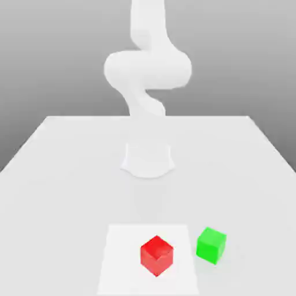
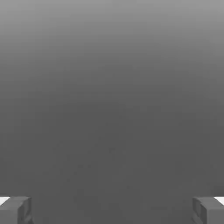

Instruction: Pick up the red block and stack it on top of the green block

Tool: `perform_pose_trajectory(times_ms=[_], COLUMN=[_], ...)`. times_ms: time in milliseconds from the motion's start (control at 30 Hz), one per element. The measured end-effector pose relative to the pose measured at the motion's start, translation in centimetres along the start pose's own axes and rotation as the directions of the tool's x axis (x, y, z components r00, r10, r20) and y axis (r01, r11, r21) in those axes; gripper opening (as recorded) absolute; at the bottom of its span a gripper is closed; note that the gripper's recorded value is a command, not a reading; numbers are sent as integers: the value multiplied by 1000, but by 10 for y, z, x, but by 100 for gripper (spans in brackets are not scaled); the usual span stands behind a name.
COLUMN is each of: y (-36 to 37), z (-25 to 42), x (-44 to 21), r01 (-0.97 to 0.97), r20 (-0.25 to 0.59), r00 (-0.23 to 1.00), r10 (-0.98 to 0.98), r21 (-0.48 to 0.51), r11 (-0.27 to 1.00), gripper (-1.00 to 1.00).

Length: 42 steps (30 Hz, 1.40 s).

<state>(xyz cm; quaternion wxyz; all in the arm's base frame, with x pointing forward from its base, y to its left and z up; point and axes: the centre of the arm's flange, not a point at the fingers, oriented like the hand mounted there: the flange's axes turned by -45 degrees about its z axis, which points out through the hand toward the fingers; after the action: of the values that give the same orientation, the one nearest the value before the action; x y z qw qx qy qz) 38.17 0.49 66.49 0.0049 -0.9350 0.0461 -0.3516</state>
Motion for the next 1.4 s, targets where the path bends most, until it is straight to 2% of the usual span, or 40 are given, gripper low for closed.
perform_pose_trajectory(times_ms=[233,500,733,900,933,1167,1333,1400], y=[-4,1,2,4,4,4,2,-4], z=[155,292,369,411,417,418,381,371], x=[-45,-147,-259,-301,-307,-308,-275,-270], r01=[-202,-382,-476,-482,-481,-482,-482,-446], r20=[208,382,466,470,470,469,469,494], r00=[953,798,601,581,581,581,581,609], r10=[220,467,649,664,664,665,665,620], r21=[-108,-279,-444,-460,-460,-459,-460,-433], r11=[974,881,759,746,746,746,746,783], gripper=[0,0,0,0,-100,-100,-100,-100])
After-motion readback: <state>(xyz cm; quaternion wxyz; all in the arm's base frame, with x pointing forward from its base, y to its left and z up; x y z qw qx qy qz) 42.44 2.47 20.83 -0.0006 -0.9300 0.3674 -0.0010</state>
